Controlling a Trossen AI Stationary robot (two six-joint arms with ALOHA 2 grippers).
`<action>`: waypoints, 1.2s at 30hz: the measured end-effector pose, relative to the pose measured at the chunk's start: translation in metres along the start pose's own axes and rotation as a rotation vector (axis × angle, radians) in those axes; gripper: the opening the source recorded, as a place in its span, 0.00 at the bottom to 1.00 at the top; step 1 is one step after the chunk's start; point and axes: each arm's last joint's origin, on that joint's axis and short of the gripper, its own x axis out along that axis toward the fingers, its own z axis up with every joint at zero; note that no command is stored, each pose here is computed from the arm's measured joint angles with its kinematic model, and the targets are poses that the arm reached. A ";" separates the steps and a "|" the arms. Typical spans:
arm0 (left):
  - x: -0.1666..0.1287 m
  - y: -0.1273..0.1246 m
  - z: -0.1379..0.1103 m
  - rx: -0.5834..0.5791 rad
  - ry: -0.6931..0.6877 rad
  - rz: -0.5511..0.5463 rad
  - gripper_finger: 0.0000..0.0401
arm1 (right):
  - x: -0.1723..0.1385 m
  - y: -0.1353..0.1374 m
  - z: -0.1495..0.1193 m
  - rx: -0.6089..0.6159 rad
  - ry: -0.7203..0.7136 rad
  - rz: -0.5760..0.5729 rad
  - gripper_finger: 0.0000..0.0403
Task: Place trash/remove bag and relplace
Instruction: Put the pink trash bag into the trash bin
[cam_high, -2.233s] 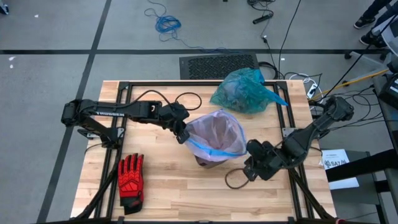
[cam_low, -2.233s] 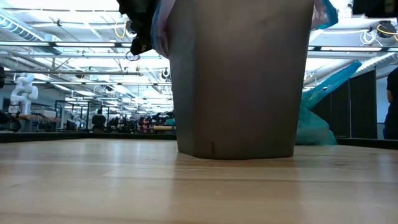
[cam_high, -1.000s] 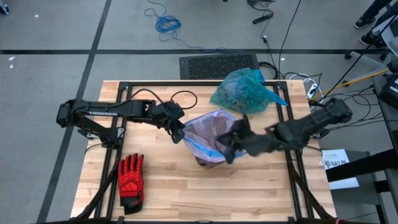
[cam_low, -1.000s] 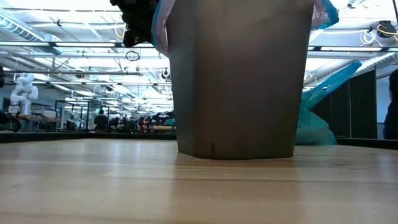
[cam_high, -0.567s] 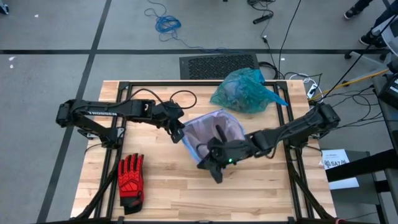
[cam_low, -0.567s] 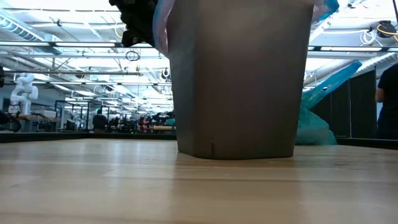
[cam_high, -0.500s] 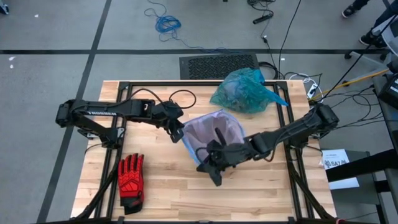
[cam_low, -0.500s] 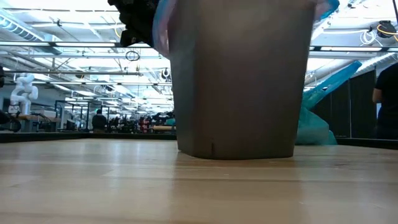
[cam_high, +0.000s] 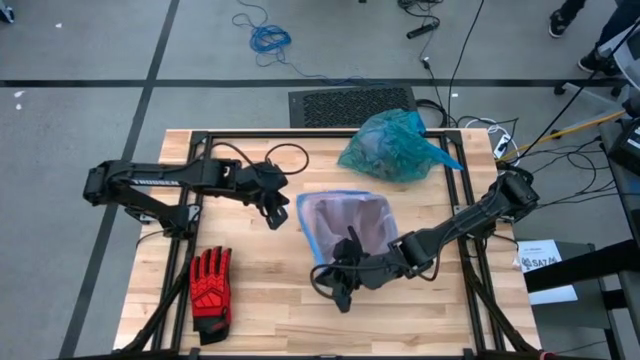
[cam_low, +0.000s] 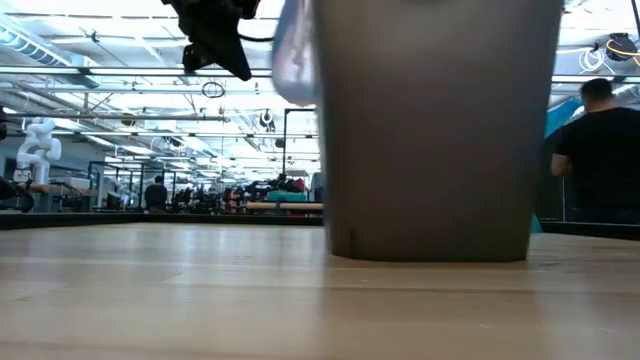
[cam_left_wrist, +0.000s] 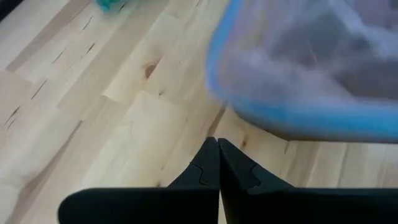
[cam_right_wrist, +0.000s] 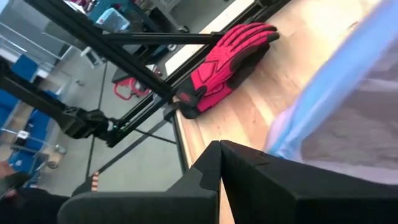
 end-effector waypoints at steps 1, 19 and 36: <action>0.000 0.000 0.000 0.000 -0.002 -0.004 0.00 | 0.000 0.000 0.000 -0.007 -0.004 -0.005 0.00; -0.064 -0.015 0.006 0.016 -0.320 -0.276 0.00 | -0.015 0.008 0.030 -0.067 -0.109 0.009 0.00; -0.052 -0.041 0.020 0.045 -0.370 -0.515 0.00 | -0.076 0.006 0.076 -0.173 0.266 -0.388 0.00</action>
